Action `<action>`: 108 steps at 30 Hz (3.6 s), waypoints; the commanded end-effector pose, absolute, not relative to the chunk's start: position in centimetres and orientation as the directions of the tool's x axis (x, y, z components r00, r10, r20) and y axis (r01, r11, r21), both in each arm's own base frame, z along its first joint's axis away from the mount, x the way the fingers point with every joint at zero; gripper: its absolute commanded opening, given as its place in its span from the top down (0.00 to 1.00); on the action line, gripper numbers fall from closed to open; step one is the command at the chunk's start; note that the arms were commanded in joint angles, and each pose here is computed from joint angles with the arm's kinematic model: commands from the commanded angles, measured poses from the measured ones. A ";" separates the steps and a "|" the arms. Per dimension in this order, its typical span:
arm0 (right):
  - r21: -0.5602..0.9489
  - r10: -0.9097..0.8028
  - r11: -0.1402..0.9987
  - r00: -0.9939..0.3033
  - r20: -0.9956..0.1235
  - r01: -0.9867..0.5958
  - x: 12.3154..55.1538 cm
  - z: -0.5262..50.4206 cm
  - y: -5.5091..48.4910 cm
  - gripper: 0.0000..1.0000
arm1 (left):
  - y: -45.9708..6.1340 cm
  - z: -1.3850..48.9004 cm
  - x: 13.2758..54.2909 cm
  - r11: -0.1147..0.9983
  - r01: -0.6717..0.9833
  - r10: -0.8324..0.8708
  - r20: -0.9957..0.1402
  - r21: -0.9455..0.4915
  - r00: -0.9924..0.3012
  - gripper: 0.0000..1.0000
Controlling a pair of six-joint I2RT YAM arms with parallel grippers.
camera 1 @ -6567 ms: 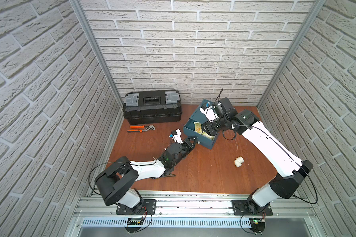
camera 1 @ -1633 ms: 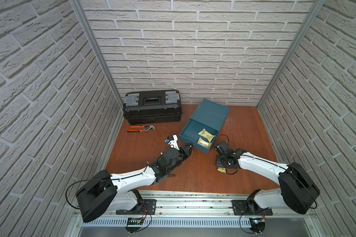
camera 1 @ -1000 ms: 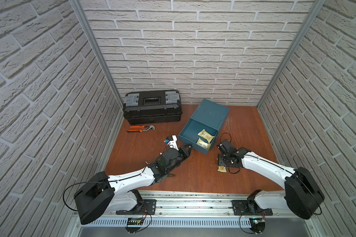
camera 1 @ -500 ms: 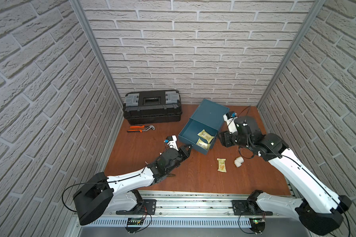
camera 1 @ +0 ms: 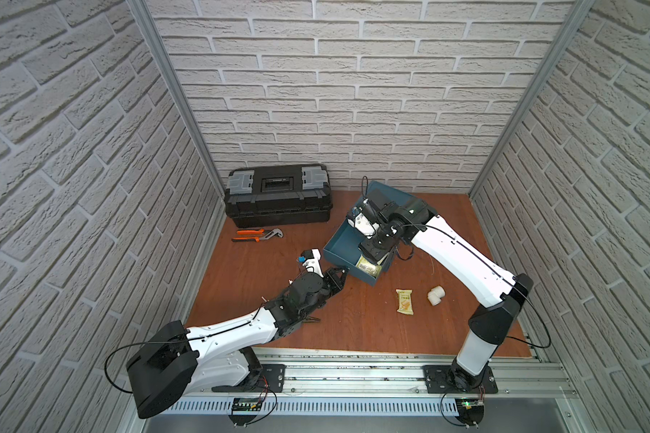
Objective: Take the cookies out of the drawer
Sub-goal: Pick up the cookie from the drawer, then place the cookie at the center of the board.
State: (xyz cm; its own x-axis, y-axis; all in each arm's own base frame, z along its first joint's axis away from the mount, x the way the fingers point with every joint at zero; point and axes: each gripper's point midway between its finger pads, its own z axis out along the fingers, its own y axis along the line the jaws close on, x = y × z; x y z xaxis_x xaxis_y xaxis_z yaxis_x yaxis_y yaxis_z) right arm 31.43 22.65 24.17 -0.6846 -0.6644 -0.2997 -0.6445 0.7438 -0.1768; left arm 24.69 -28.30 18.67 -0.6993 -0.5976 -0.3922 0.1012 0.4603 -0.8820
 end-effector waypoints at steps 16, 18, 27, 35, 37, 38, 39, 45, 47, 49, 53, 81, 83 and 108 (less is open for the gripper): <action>-0.246 -0.661 0.745 -0.735 -0.150 -0.620 33.5 19.9 20.8 0.34 | -27.9 18.1 24.2 0.481 0.115 -0.579 -0.414 -0.869 -0.702 1.00; -0.237 -0.654 0.752 -0.743 -0.143 -0.615 33.7 19.4 20.8 0.35 | -27.8 18.1 24.1 0.481 0.113 -0.581 -0.413 -0.869 -0.701 1.00; -0.222 -0.631 0.769 -0.767 -0.117 -0.599 34.2 17.9 20.4 0.38 | -27.9 18.1 24.2 0.480 0.112 -0.582 -0.411 -0.870 -0.702 1.00; -0.210 -0.627 0.772 -0.774 -0.095 -0.600 34.2 16.8 20.3 0.40 | -28.0 18.1 24.3 0.478 0.113 -0.582 -0.411 -0.871 -0.701 1.00; -0.209 -0.627 0.772 -0.773 -0.096 -0.600 34.2 16.7 20.3 0.40 | -28.0 18.2 24.3 0.477 0.114 -0.584 -0.411 -0.872 -0.700 1.00; -0.209 -0.625 0.773 -0.775 -0.096 -0.598 34.2 16.7 20.3 0.41 | -28.0 18.2 24.3 0.476 0.114 -0.584 -0.410 -0.872 -0.700 1.00; -0.208 -0.626 0.771 -0.776 -0.076 -0.602 34.3 15.9 20.3 0.41 | -28.0 18.3 24.3 0.473 0.116 -0.585 -0.410 -0.873 -0.699 1.00; -0.203 -0.627 0.769 -0.777 -0.053 -0.606 34.4 15.0 20.4 0.46 | -28.0 18.2 24.4 0.476 0.116 -0.585 -0.412 -0.872 -0.698 1.00; -0.193 -0.626 0.770 -0.778 -0.051 -0.608 34.3 14.8 20.4 0.48 | -28.1 18.3 24.4 0.476 0.118 -0.584 -0.414 -0.871 -0.698 1.00; -0.186 -0.627 0.771 -0.778 -0.051 -0.609 34.2 14.8 20.6 0.51 | -28.1 18.3 24.4 0.475 0.119 -0.585 -0.414 -0.872 -0.697 1.00; -0.165 -0.623 0.777 -0.780 -0.061 -0.607 34.1 15.0 20.8 0.55 | -28.0 18.4 24.5 0.476 0.118 -0.589 -0.416 -0.872 -0.693 1.00; -0.181 -0.506 0.860 -0.751 -0.424 -0.477 32.1 28.4 19.0 0.66 | -28.3 18.6 25.1 0.479 0.109 -0.595 -0.414 -0.871 -0.688 1.00; -0.184 -0.475 0.878 -0.760 -0.443 -0.441 31.4 28.9 17.8 0.66 | -28.4 18.6 25.1 0.480 0.110 -0.591 -0.413 -0.870 -0.692 1.00; 0.004 0.138 0.990 -0.960 -0.244 0.141 25.4 7.0 6.4 0.69 | -28.6 18.8 25.4 0.474 0.115 -0.583 -0.409 -0.873 -0.702 1.00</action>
